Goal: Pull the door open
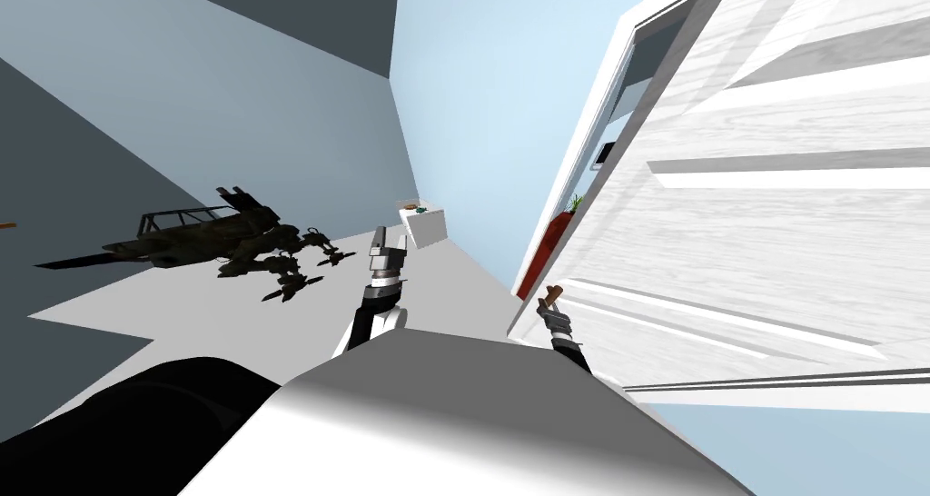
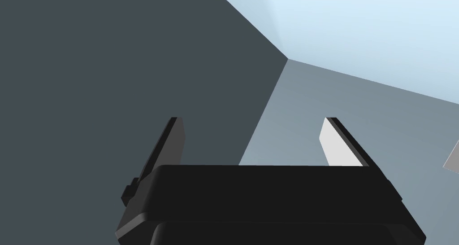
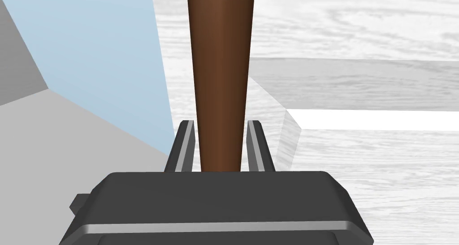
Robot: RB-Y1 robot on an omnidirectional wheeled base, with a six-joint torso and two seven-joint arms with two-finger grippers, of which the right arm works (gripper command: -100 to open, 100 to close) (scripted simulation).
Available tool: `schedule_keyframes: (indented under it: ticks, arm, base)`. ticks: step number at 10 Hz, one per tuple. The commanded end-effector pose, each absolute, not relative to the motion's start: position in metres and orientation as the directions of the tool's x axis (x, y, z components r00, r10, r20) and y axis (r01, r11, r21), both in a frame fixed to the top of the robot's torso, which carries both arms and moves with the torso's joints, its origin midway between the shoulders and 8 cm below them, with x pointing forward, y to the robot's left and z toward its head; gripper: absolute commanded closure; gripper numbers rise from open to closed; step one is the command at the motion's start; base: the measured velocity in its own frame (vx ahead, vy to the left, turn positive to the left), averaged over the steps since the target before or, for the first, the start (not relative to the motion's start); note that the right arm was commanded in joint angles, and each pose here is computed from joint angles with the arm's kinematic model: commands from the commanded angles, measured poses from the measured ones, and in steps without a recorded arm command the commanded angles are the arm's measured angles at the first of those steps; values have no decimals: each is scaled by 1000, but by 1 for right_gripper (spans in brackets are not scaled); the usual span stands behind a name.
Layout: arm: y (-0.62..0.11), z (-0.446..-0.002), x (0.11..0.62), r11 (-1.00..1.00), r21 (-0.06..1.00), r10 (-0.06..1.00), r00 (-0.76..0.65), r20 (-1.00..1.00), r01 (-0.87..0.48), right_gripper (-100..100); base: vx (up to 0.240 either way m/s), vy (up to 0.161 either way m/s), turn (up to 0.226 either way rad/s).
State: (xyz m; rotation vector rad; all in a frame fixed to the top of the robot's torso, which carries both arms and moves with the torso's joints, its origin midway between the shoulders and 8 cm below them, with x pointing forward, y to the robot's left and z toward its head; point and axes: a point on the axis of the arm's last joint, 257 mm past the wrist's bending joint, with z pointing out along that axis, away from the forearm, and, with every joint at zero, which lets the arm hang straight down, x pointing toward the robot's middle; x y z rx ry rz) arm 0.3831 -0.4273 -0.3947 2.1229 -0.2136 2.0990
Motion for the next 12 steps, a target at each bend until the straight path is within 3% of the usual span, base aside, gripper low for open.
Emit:
schedule_keyframes:
  ticks: [1, 12]
  arm:
    - [-421, -393, 380, -985, 4, 3, 5, 1000, -175, 100]
    - [-396, -392, 349, -1000, 2, 2, 0, 1000, -8, 100]
  base:
    - [-231, -59, 77]
    - [-198, -49, 81]
